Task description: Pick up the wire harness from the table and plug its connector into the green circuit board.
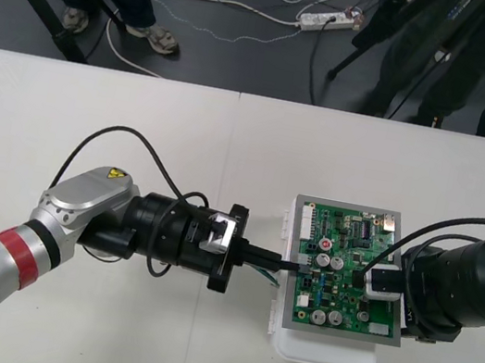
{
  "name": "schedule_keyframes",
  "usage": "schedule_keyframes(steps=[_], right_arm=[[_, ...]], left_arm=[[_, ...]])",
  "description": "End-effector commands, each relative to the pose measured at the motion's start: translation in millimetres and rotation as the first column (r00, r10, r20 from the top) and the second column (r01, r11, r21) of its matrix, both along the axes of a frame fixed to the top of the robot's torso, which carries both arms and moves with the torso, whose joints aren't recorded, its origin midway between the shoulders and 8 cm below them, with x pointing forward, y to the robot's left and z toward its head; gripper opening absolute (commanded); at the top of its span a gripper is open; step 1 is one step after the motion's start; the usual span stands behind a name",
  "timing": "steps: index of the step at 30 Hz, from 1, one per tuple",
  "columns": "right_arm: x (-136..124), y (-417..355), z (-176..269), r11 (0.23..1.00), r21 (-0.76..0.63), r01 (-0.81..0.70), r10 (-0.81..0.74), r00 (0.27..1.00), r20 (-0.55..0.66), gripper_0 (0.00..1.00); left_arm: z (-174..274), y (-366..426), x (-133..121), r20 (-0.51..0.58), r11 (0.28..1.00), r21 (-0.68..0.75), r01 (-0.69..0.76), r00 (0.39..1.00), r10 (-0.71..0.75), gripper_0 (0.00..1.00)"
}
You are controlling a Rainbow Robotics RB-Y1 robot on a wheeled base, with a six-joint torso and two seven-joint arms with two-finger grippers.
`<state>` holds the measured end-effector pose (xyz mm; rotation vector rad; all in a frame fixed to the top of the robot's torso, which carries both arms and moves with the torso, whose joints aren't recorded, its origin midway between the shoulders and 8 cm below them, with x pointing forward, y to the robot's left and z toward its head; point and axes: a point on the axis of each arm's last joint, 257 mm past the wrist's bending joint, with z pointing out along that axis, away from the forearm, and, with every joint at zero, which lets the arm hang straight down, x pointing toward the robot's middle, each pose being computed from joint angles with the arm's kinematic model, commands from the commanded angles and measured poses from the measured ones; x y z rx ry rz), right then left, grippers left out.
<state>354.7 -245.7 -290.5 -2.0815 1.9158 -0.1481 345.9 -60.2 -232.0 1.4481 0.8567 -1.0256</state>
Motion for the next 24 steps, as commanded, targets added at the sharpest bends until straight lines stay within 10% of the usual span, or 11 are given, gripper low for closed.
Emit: schedule_keyframes(steps=[1, 24], right_arm=[[2.2, 21.5, 12.5, 0.999, 0.033, -0.043, 0.043, 0.999, 0.024, 1.00], [2.2, 22.2, 12.5, 0.999, 0.035, -0.042, 0.041, 0.999, 0.023, 1.00]], left_arm=[[4.6, -18.7, -7.5, 0.058, 1.000, -0.029, 0.000, 0.998, 0.002, 0.00], [-6.4, -8.2, -5.7, 0.061, 1.000, 0.001, -0.013, 0.998, 0.013, 0.00]])
